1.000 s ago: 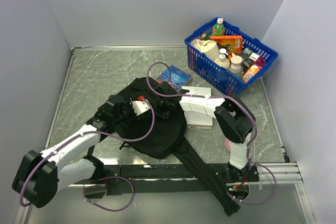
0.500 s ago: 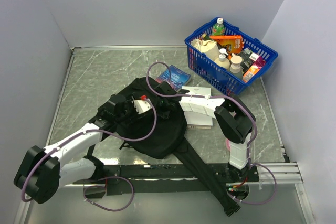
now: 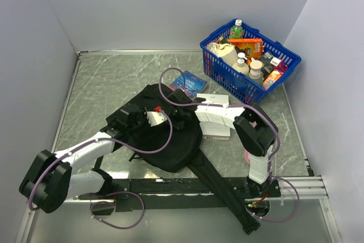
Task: Pack the student bag
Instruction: Unzip the student bag at the center of the board.
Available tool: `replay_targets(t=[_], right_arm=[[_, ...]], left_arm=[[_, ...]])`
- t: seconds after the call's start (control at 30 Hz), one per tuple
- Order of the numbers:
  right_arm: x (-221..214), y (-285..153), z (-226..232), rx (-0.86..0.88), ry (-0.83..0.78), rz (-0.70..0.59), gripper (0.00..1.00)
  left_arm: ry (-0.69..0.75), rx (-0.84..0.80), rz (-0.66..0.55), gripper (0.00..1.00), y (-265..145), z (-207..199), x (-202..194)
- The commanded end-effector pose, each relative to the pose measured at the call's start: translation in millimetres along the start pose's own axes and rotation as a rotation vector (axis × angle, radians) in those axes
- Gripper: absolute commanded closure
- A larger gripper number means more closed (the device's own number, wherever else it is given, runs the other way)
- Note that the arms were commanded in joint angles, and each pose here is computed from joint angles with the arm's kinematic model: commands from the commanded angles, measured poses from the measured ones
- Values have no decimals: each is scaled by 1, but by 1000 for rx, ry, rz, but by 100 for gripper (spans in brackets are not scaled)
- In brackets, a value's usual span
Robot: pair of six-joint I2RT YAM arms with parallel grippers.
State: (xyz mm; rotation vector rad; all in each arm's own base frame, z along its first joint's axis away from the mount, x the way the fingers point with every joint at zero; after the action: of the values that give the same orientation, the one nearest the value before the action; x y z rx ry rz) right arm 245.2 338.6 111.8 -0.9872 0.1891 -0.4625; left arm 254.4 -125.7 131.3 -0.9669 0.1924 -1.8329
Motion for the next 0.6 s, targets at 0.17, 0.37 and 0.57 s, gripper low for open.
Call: replay_targets(t=[0.17,0.37,0.57], right_arm=[[-1,-28,0,54,-47,-46,64],[11,-59,22,159,-131,-135,34],[46,-101,-8,128,-32,-279,14]], left_arm=[[-147,229,-128,99,-21,56,38],[-205,178,-174,99,-33,45,43],[-209,147,-138,99,-35,34,36]])
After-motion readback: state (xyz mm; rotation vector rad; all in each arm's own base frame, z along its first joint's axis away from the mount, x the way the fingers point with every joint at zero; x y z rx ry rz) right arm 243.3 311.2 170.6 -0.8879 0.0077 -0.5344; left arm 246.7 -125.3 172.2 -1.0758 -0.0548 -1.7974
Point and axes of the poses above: each gripper's point midway between its finger pads, its own y axis out along the fingers, its own z axis along the line the jaws close on, x = y × z, the point moved 7 cm from there along -y, back along the fingers, and after that the axes turned 11 degrees about y, right-handed, at the moved point
